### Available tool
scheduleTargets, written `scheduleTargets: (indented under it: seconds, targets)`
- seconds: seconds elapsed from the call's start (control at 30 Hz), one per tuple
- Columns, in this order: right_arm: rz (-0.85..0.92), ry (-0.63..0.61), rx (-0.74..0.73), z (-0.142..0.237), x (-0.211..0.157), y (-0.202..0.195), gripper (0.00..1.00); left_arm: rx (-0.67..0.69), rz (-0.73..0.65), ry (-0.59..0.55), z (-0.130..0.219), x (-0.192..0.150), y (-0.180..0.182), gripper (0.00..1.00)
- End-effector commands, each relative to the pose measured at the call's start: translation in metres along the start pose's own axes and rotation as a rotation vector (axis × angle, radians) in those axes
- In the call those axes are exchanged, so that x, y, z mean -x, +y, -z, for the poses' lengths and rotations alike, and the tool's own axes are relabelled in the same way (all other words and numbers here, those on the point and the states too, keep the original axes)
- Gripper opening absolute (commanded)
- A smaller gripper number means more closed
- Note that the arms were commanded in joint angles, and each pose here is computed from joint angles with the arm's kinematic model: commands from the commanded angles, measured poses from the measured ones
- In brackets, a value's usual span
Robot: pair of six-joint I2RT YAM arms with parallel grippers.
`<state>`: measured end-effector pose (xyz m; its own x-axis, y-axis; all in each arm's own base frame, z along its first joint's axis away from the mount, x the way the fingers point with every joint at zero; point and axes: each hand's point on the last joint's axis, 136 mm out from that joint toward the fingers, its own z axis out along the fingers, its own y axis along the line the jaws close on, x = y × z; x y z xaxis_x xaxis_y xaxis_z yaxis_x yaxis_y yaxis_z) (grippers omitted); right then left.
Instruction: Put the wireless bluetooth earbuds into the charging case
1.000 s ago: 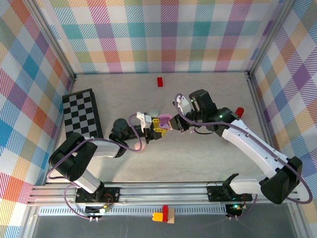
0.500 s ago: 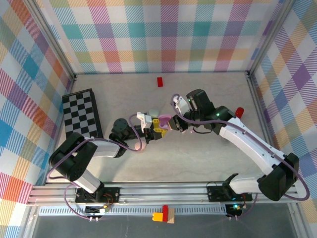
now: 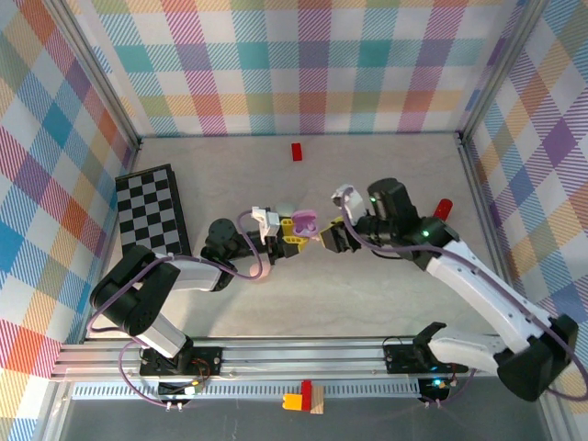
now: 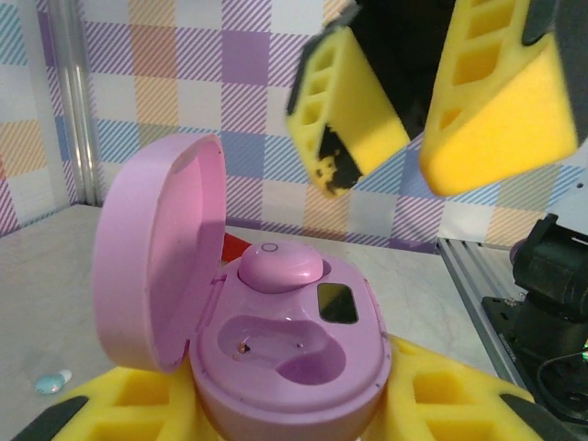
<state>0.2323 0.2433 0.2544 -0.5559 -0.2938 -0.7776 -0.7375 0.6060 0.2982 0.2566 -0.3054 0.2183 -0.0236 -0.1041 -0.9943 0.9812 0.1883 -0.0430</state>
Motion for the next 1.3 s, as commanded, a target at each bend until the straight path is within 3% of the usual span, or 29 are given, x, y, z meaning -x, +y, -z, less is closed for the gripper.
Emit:
scheduleTargets:
  seconds: [0.0,0.13,0.3,0.53,0.8,1.27]
  targets:
    - [-0.116,-0.174,0.025,0.014,0.014,-0.018,0.46,0.003,-0.079,-0.041,0.009,0.016,-0.003,0.34]
    - [-0.383,-0.215,-0.144,0.015,-0.012,-0.088,0.46,0.014,-0.085,-0.041,0.014,0.017,-0.003,0.34]
    - [-0.649,-0.025,-0.272,-0.015,-0.069,-0.143,0.48,0.013,-0.096,-0.045,0.015,0.021,-0.005,0.34]
    - [-0.809,0.14,-0.298,-0.055,-0.105,-0.17,0.48,0.018,-0.099,-0.032,0.018,0.021,-0.007,0.34]
    - [-0.985,0.236,-0.321,-0.077,-0.141,-0.178,0.44,0.023,-0.107,0.009,0.02,0.016,-0.009,0.34]
    - [-0.982,0.244,-0.346,-0.093,-0.133,-0.199,0.44,0.021,-0.104,0.014,0.023,0.017,-0.013,0.34]
